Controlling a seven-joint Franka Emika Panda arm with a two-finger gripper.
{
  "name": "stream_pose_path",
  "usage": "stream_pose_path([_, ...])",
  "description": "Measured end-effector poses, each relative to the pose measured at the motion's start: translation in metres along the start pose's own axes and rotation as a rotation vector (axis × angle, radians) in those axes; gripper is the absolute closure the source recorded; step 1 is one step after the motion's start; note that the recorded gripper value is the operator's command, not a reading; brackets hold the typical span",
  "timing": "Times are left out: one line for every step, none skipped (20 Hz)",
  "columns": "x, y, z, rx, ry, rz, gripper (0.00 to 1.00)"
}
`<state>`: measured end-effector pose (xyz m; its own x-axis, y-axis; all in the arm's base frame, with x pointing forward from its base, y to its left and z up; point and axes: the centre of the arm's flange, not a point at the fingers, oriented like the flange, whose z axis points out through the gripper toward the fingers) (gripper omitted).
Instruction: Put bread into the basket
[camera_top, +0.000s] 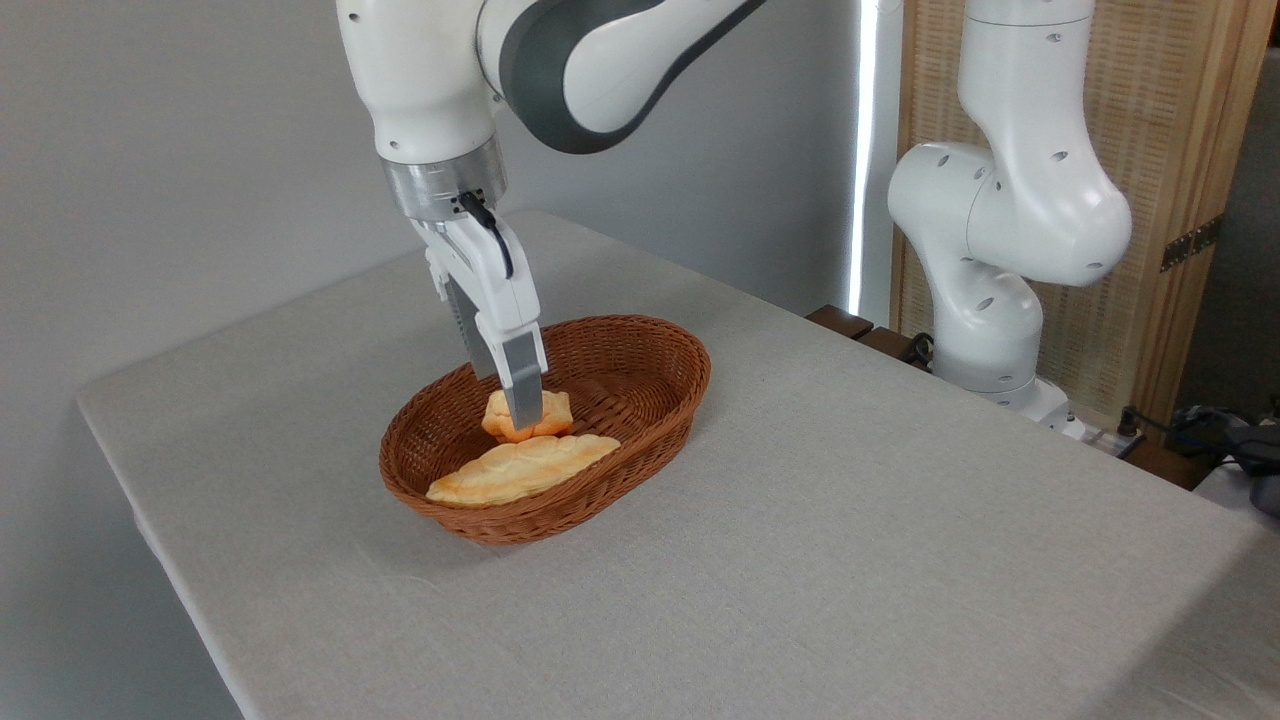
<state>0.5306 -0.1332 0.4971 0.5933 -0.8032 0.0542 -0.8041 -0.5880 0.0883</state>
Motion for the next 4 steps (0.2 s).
stream_pose_path([-0.007, -0.011, -0.003, 0.012, 0.01, -0.021, 0.0])
stream_pose_path([-0.014, -0.021, -0.006, 0.023, 0.02, -0.042, 0.0])
stream_pose_path([-0.022, -0.03, -0.009, 0.035, 0.031, -0.063, 0.0])
stream_pose_path([-0.027, -0.038, -0.012, 0.045, 0.041, -0.08, 0.0])
